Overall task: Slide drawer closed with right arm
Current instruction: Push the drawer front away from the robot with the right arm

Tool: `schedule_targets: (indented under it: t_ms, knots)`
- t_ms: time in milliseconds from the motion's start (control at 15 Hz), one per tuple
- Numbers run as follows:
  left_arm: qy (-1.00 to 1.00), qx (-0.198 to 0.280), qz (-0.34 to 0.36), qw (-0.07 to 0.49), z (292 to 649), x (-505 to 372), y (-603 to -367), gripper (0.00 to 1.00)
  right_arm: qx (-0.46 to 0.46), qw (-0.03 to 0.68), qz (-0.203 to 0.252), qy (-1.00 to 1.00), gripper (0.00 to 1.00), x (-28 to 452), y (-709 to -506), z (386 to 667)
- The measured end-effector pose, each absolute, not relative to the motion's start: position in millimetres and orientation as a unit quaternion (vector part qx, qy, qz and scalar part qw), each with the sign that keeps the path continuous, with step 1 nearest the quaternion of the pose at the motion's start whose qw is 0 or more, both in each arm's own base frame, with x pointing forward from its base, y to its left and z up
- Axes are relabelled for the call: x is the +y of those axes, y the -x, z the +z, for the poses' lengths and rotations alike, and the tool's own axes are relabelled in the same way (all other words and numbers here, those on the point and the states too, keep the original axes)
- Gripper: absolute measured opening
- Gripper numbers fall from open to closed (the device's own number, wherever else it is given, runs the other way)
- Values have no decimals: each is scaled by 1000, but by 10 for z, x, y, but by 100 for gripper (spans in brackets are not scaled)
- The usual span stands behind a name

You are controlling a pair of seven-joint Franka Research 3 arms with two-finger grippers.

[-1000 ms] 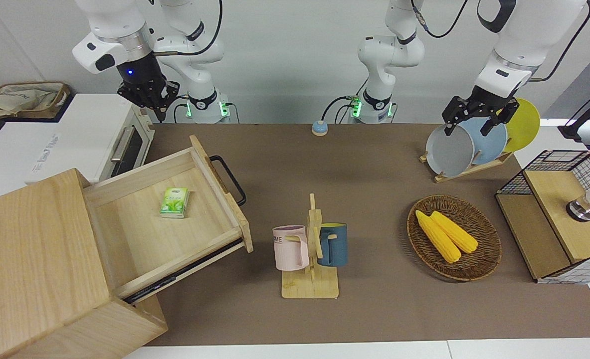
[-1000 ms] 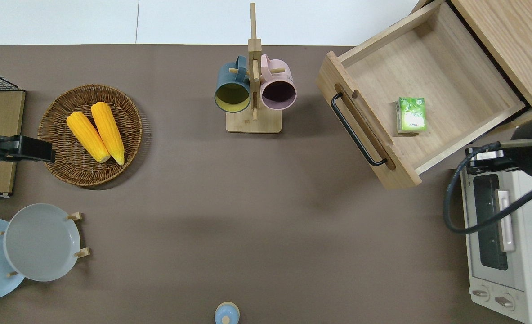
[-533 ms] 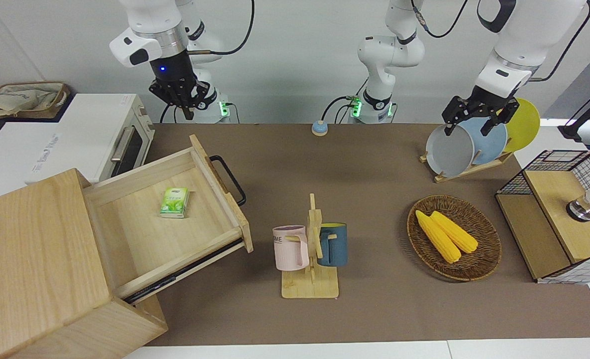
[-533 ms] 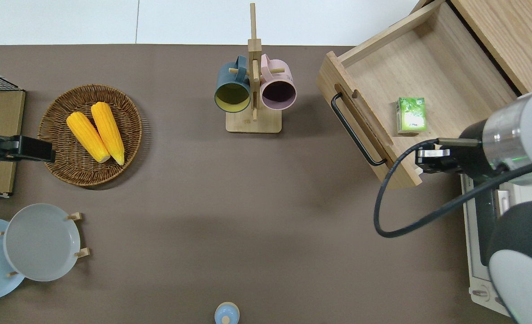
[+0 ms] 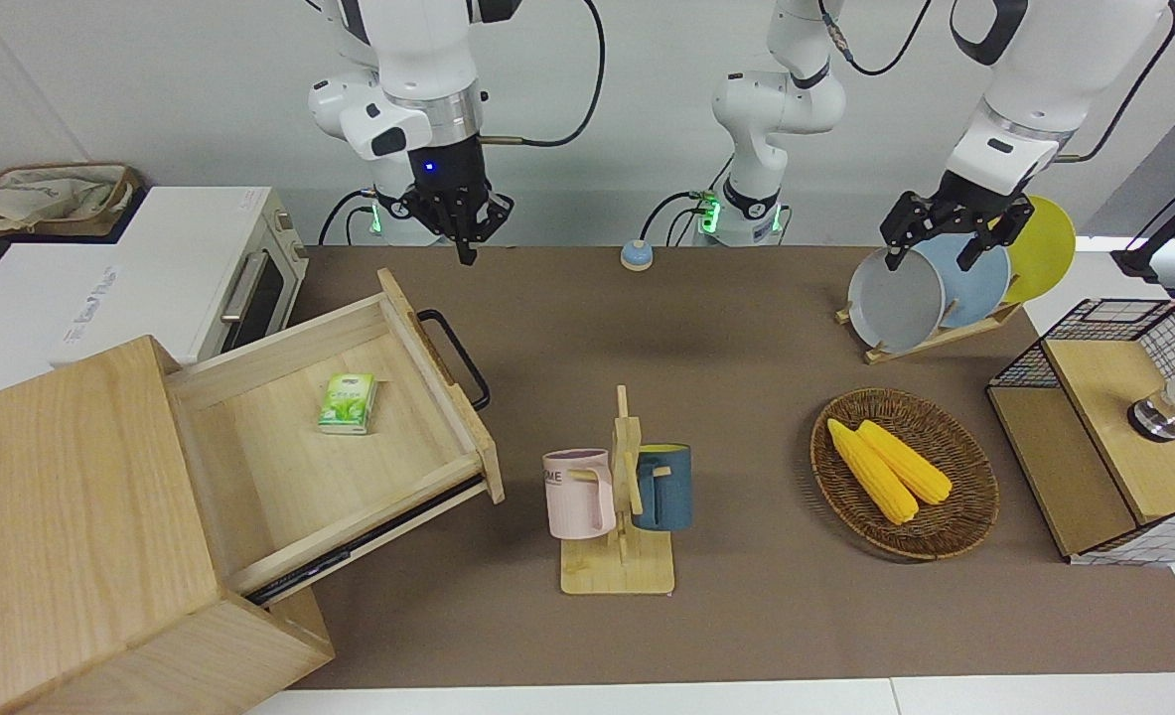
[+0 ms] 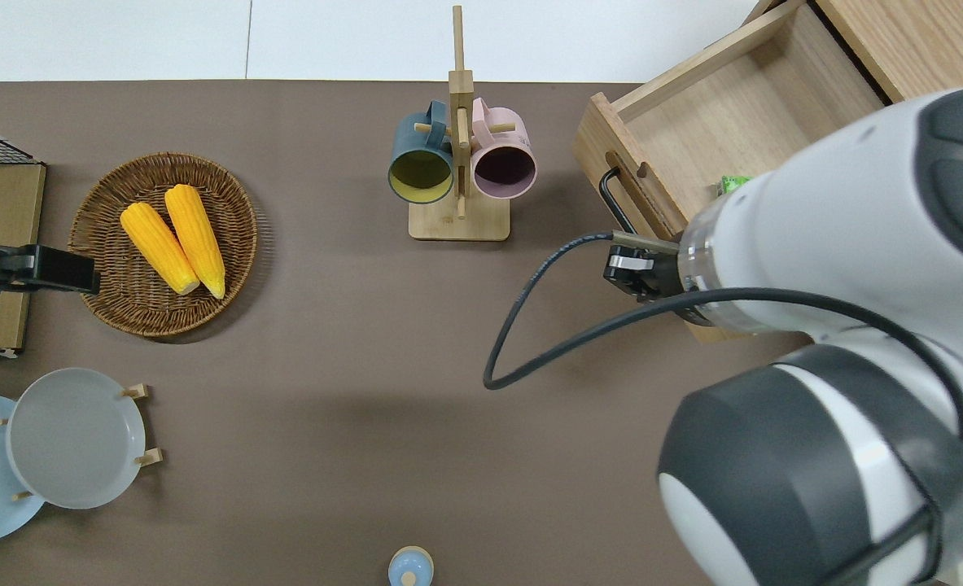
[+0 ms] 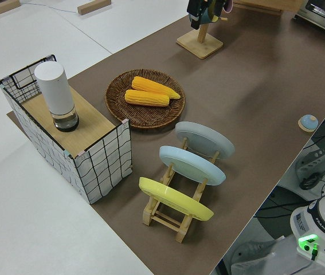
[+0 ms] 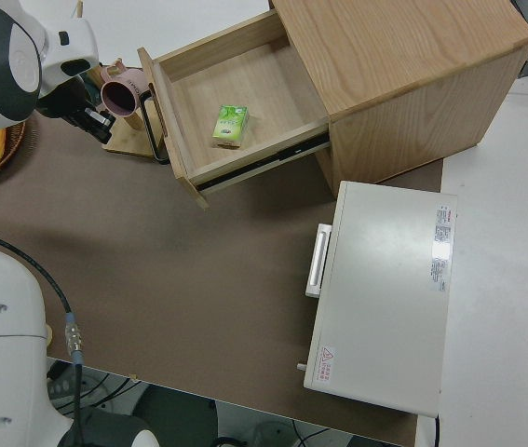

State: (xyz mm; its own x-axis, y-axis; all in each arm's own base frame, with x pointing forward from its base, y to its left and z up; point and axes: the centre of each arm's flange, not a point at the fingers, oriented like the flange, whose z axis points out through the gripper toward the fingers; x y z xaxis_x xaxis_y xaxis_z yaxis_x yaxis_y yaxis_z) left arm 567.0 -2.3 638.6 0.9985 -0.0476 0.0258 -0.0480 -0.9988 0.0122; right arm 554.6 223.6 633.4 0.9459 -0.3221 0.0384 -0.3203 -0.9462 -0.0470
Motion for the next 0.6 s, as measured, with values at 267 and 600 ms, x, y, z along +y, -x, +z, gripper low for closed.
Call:
schedule_targets:
  t_ms: [267,600]
  knots:
    - [-1000,-24,13,6,6386,-23,-5670,100,224,17,-14,974,1,2592,-5642,5983]
    - [-1000,-24,13,6,6386,-23,-5670,100,301,1,5,954,1,2963,-5739,5458]
